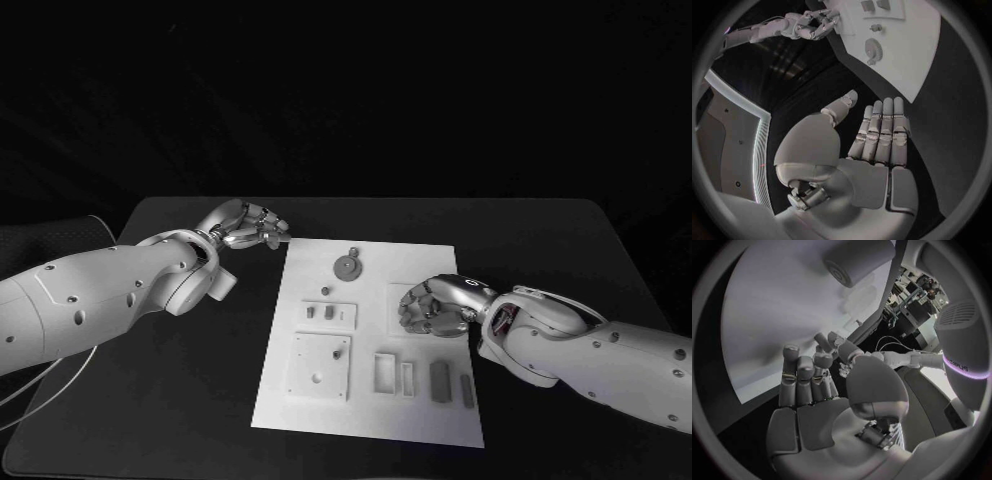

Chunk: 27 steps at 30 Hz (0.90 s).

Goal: Assemble the parts on the task board

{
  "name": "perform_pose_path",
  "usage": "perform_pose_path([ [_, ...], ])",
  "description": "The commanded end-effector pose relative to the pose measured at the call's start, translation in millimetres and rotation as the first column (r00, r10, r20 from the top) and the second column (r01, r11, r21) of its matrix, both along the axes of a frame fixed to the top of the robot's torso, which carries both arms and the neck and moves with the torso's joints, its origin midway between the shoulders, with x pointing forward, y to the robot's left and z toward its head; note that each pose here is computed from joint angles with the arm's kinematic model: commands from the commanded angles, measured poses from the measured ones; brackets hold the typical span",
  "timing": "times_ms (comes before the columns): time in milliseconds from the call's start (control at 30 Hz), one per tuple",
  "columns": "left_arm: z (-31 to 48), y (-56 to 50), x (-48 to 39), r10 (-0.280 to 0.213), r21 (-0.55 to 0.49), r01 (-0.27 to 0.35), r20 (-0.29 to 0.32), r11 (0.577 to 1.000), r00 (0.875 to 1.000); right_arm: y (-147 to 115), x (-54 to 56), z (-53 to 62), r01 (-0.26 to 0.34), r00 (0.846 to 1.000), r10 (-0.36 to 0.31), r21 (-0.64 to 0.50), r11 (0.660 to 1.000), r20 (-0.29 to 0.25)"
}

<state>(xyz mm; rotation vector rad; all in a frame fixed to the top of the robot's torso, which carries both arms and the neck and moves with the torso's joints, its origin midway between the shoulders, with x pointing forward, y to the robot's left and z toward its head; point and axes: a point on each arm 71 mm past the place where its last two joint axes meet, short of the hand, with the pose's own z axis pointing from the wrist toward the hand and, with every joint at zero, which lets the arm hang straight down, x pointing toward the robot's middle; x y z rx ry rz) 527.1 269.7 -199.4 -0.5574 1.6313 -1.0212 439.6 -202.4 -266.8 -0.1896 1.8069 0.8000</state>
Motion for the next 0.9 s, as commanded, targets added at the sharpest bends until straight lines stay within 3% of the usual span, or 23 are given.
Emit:
perform_pose_path([
  [33, 1.1, -2.5, -0.4, -0.016, -0.009, 0.016, 0.006, 1.0, 1.0, 2.2, -0.9, -0.1, -0.013, 1.0, 0.013, -0.004, 1.0, 0.017],
  [900, 1.1, -1.7, -0.5, -0.015, -0.009, 0.015, 0.006, 1.0, 1.0, 4.0, -0.7, 1.2, -0.018, 0.999, 0.018, 0.003, 1.0, 0.042],
])
